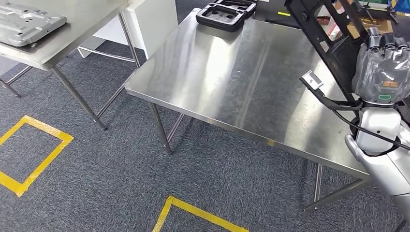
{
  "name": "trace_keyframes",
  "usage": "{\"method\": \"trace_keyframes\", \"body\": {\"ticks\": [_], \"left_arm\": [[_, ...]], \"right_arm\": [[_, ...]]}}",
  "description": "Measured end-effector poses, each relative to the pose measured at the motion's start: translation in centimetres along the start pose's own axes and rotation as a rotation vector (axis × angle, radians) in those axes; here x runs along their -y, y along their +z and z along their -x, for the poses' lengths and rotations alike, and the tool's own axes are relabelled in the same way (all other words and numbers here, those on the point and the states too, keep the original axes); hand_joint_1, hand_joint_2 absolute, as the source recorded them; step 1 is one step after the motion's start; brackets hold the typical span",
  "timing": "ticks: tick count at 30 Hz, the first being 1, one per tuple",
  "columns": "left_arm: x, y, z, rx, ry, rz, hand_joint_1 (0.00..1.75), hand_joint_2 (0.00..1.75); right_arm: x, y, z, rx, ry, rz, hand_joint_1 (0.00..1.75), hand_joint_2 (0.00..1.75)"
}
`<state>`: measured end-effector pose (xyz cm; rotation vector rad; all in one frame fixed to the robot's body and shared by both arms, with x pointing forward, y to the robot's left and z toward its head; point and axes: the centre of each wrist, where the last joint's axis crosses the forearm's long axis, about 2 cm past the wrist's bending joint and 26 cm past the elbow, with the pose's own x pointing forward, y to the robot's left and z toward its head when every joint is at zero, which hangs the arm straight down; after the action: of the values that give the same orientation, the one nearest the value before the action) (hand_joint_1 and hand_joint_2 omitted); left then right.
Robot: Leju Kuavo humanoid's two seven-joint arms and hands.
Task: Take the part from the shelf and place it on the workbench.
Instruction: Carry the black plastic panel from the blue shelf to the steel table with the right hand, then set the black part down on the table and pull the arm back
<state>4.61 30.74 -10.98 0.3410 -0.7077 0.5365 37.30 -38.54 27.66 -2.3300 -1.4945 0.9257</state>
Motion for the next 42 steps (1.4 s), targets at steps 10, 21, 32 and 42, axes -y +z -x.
{"method": "trace_keyframes", "body": {"ticks": [10, 21, 32, 42], "left_arm": [[-0.2, -0.2, -0.3, 0.006, -0.002, 0.009, 0.0, 1.75], [0.1, -0.3, -0.4, 0.009, 0.008, 0.012, 0.0, 1.75], [0.1, -0.4, -0.5, 0.011, 0.01, 0.013, 0.0, 1.75], [0.0, -0.5, -0.6, 0.01, 0.017, 0.009, 0.0, 1.75]], "right_arm": [[-0.4, 1.3, 0.3, -0.005, 0.021, -0.053, 1.75, 1.75], [-0.8, 3.0, 0.3, 0.001, 0.029, -0.102, 1.75, 1.75], [-0.8, 2.9, -0.2, -0.003, 0.02, -0.104, 1.75, 1.75], [-1.3, 3.3, -1.4, 0.0, 0.004, -0.127, 1.75, 1.75]]}}
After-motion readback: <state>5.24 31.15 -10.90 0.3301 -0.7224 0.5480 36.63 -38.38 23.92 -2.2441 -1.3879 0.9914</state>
